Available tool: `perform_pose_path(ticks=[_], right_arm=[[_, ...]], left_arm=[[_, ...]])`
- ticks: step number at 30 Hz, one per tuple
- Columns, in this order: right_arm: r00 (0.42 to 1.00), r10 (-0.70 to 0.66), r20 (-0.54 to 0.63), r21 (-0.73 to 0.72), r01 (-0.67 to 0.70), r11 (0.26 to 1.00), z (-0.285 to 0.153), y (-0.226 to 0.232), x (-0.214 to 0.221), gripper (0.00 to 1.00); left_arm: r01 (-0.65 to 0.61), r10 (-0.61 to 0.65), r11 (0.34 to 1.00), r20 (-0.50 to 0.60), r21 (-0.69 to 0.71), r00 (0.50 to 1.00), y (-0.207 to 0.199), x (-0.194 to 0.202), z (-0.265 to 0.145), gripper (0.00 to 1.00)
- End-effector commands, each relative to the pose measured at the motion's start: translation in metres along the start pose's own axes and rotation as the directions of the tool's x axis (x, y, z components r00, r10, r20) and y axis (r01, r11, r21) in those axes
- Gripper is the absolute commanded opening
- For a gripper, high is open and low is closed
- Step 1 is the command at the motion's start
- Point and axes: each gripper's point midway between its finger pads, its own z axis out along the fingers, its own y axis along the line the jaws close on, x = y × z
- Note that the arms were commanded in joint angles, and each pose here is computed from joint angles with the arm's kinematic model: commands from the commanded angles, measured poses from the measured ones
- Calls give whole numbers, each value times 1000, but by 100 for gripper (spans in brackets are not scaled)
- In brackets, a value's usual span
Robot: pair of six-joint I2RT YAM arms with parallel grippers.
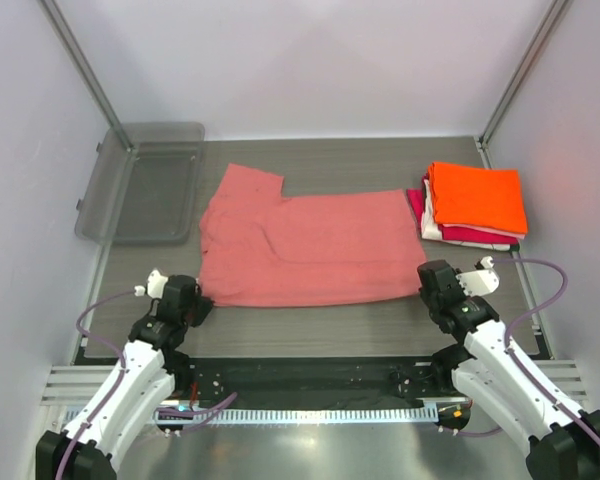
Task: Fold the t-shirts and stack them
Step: Fold the tshirt
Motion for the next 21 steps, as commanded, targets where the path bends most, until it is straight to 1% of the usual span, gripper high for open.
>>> perform_pose_path(ticks=[1, 2, 3, 5, 6, 7, 8, 9, 10, 11, 12, 13, 14, 15, 16, 17, 18, 19, 21], right_arm=[[1000, -10, 12, 14, 10, 1000, -2, -5, -4, 25], [1000, -15, 14, 9, 15, 1000, -4, -2, -7, 47], [999, -40, 15, 7, 40, 999, -6, -1, -9, 55], [998, -57, 38, -16, 57, 998, -13, 9, -20, 62], [995, -88, 51, -28, 89, 996, -15, 13, -25, 64], [992, -103, 70, -38, 106, 994, -18, 18, -31, 65], [990, -103, 95, -61, 109, 992, -24, 30, -42, 67], [987, -121, 105, -75, 129, 989, -26, 37, -46, 68], [976, -189, 111, -75, 198, 977, -25, 44, -49, 68], [971, -206, 121, -106, 219, 970, -30, 59, -55, 68], [964, -245, 100, -132, 257, 958, -31, 69, -52, 68], [944, -317, 96, -145, 328, 934, -31, 76, -51, 68], [932, -353, 85, -189, 363, 912, -29, 96, -48, 67], [922, -384, 47, -244, 384, 891, -31, 108, -39, 66], [917, -397, 42, -300, 391, 870, -33, 125, -35, 66], [886, -463, 26, -335, 444, 831, -30, 135, -27, 63], [874, -485, -12, -400, 440, 804, -34, 146, -15, 62], [871, -490, -22, -433, 434, 790, -35, 155, -10, 60], [850, -524, -55, -489, 435, 756, -33, 164, 5, 58]], left_arm=[[17, -17, 1000, 3, -8, 1000, -5, -4, -1, 8], [2, -2, 1000, -3, -4, 1000, -6, -4, -3, 29], [-17, 17, 1000, -11, 16, 1000, -13, -5, -6, 36], [-41, 41, 999, -6, 23, 999, -19, -10, -15, 47], [-53, 52, 998, 12, 38, 999, -24, -15, -20, 50], [-57, 54, 996, 47, 62, 997, -37, -27, -29, 52], [-71, 70, 997, 48, 40, 996, -34, -30, -35, 56], [-83, 80, 996, 65, 42, 995, -38, -37, -42, 57], [-97, 90, 994, 110, 53, 990, -50, -52, -53, 60], [-115, 111, 993, 117, 32, 987, -50, -57, -60, 64], [-126, 120, 992, 137, 31, 983, -54, -64, -65, 68], [-165, 159, 986, 152, 32, 976, -59, -69, -68, 72], [-184, 172, 981, 169, 58, 971, -74, -77, -72, 78], [-213, 199, 975, 169, 70, 965, -82, -78, -72, 78], [-252, 238, 965, 166, 69, 957, -86, -80, -71, 78], [-274, 261, 959, 141, 76, 955, -96, -78, -67, 77], [-297, 287, 952, 123, 78, 950, -100, -76, -63, 75], [-330, 318, 938, 120, 106, 941, -110, -75, -60, 74], [-348, 343, 932, 63, 99, 937, -115, -67, -50, 71]])
